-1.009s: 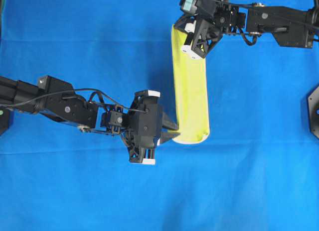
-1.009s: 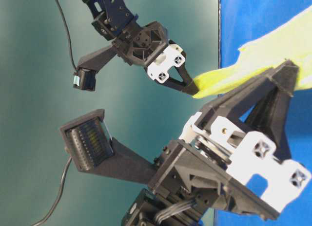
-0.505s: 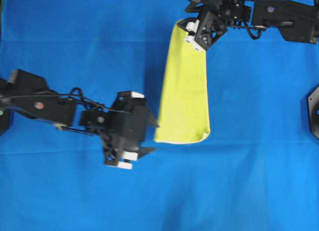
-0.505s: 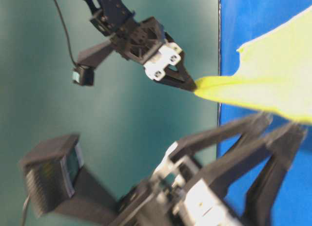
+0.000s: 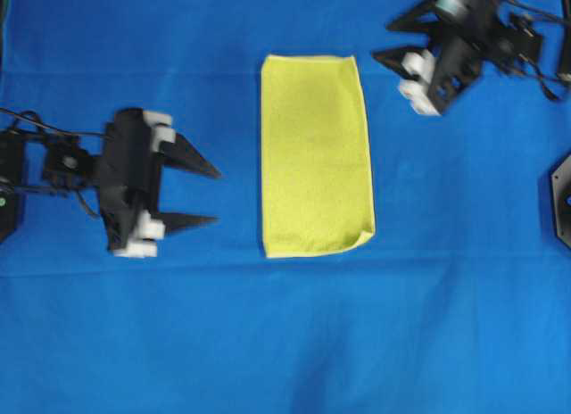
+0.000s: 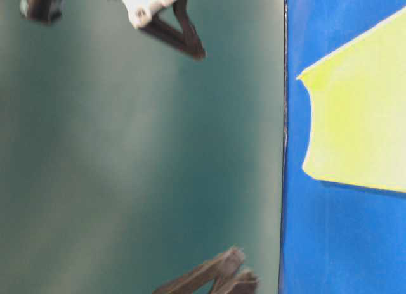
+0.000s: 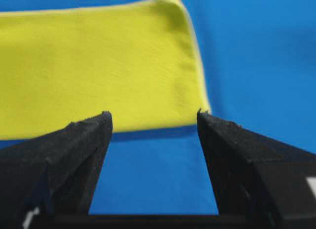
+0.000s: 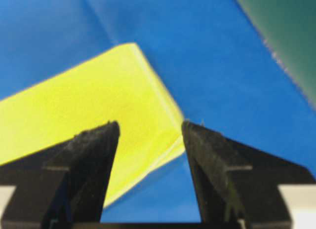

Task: Fold the yellow towel.
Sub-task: 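Release the towel strip and pull both grippers back outward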

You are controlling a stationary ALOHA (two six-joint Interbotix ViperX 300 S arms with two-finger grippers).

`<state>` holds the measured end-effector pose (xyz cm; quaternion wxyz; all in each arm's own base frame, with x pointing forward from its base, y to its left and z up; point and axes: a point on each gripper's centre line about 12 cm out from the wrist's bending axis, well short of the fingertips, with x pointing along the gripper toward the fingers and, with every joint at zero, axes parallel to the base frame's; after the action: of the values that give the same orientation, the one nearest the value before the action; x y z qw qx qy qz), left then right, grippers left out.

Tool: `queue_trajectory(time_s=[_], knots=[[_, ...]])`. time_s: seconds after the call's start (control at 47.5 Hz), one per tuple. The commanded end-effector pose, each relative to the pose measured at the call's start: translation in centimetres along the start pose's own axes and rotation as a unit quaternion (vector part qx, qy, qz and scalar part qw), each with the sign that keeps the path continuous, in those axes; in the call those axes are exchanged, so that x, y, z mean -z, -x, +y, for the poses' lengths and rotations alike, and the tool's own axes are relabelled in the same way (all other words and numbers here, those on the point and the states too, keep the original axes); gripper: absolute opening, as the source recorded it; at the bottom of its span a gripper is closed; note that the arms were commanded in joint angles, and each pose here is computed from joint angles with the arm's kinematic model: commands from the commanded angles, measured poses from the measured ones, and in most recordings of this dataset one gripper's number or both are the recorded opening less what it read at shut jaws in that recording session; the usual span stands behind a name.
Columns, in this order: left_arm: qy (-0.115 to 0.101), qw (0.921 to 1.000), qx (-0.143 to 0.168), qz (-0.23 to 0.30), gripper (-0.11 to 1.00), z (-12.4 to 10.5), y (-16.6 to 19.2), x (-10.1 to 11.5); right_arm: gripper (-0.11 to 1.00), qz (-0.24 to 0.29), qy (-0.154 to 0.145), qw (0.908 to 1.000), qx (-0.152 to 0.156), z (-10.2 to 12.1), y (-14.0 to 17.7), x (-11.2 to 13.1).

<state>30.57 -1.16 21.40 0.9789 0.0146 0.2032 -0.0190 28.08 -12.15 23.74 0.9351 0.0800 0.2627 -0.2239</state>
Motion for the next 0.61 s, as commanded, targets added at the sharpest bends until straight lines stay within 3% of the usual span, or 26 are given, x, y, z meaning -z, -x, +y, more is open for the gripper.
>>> queue_trajectory(time_s=[0.0,0.294,0.589], knots=[[0.006,0.9986,-0.022,-0.047,0.67,1.3,1.7,-0.5,0.58,-0.033,-0.002,0.9991,-0.024,1.0,2.1,0.0],[0.024,0.995,-0.059,-0.078,0.67,3.1,4.1,1.7,0.58,-0.084,-0.026,0.9927,-0.081,1.7,5.2,4.3],[0.027,0.9947,-0.062,-0.078,0.67,3.3,4.0,1.7,0.58,-0.089,-0.028,0.9922,-0.083,1.7,5.4,4.3]])
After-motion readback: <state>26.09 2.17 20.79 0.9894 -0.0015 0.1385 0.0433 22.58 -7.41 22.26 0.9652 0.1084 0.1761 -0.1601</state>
